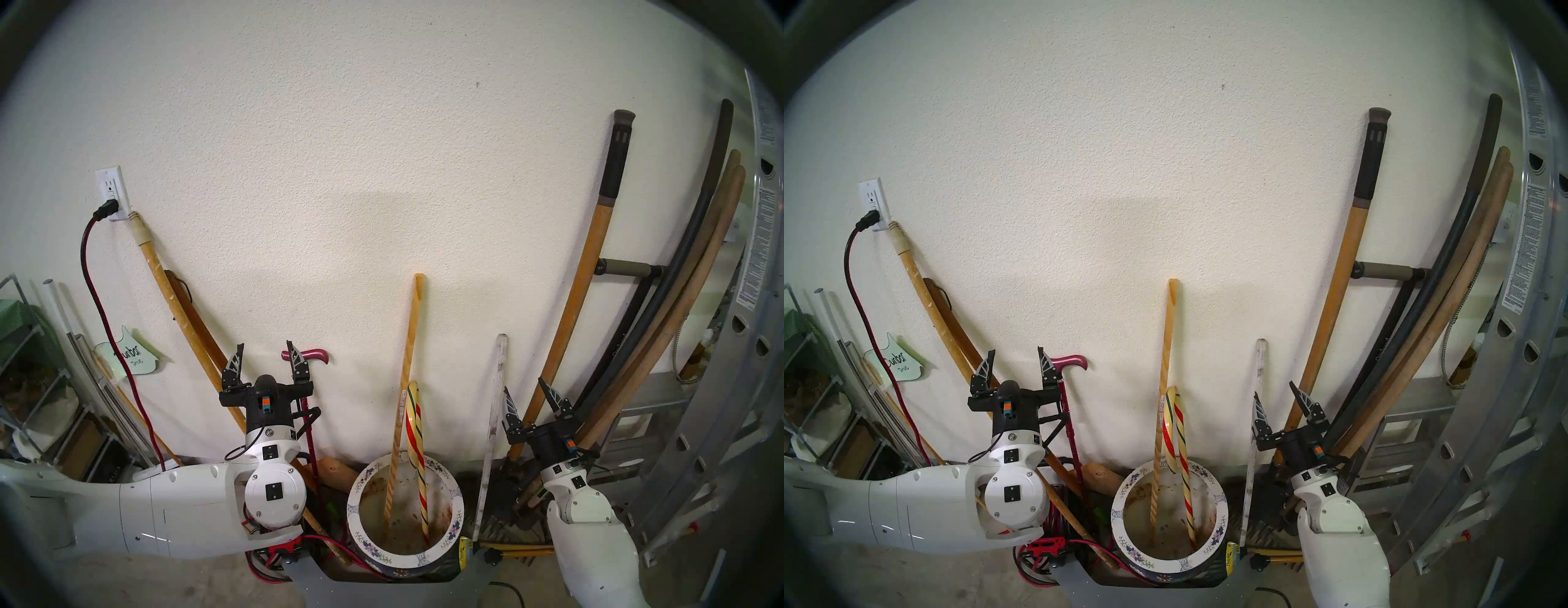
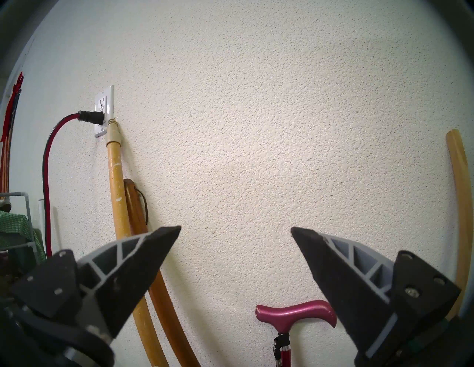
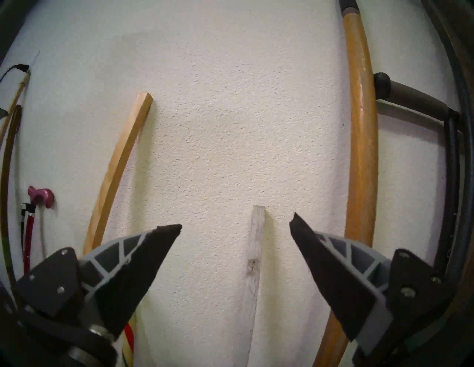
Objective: Take wooden sticks or brooms out of the pot
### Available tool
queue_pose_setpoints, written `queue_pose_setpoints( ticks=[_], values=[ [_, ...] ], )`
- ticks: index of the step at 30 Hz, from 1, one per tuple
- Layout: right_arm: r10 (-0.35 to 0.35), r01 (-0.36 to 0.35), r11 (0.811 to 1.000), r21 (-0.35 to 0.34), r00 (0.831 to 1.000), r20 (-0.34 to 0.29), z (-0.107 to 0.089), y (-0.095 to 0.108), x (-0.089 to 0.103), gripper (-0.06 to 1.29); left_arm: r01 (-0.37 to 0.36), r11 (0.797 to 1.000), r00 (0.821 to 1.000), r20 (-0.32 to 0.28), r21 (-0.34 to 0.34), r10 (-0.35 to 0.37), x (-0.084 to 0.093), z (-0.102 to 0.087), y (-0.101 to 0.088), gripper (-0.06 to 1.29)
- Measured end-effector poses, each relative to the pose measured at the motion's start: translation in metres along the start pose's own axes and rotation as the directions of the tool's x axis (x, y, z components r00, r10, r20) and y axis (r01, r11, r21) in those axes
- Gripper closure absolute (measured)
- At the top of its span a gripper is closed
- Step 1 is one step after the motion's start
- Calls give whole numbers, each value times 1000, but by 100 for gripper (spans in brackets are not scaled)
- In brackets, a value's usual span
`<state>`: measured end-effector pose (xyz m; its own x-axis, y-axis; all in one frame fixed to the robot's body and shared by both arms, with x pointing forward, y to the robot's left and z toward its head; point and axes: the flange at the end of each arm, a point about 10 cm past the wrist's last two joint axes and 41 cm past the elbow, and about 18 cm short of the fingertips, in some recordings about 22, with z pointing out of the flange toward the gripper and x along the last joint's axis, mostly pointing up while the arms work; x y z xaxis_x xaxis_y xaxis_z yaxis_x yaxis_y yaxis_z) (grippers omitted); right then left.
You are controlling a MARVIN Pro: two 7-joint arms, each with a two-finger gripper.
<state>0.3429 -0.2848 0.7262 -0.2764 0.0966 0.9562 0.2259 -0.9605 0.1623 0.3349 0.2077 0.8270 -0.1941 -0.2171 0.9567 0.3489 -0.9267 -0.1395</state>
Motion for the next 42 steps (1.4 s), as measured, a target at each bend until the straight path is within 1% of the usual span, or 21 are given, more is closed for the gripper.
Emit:
queue_pose_setpoints(
  ticks=[6,12,16,18,21,30,36,42],
  values=[
    [16,-17,996,84,1000,14,-4,-21,5,1,0,1000,1000,0,0,0,0,0,0,0],
    [21,-27,984,174,999,39,-11,-47,5,1,0,1000,1000,0,0,0,0,0,0,0],
    [28,-37,975,218,999,46,-13,-66,5,1,0,1000,1000,0,0,0,0,0,0,0],
    [31,-41,973,228,998,47,-14,-71,5,1,0,1000,1000,0,0,0,0,0,0,0],
    [40,-53,965,257,998,55,-15,-90,5,1,0,1000,1000,0,0,0,0,0,0,0],
    [56,-77,960,269,995,84,-15,-125,0,1,0,1000,1000,0,0,0,0,0,0,0],
    [65,-98,963,252,988,136,-16,-146,-15,1,0,1000,1000,0,0,0,0,0,0,0],
    [75,-113,965,238,983,165,-12,-162,-26,1,0,1000,1000,0,0,0,0,0,0,0]
  ],
)
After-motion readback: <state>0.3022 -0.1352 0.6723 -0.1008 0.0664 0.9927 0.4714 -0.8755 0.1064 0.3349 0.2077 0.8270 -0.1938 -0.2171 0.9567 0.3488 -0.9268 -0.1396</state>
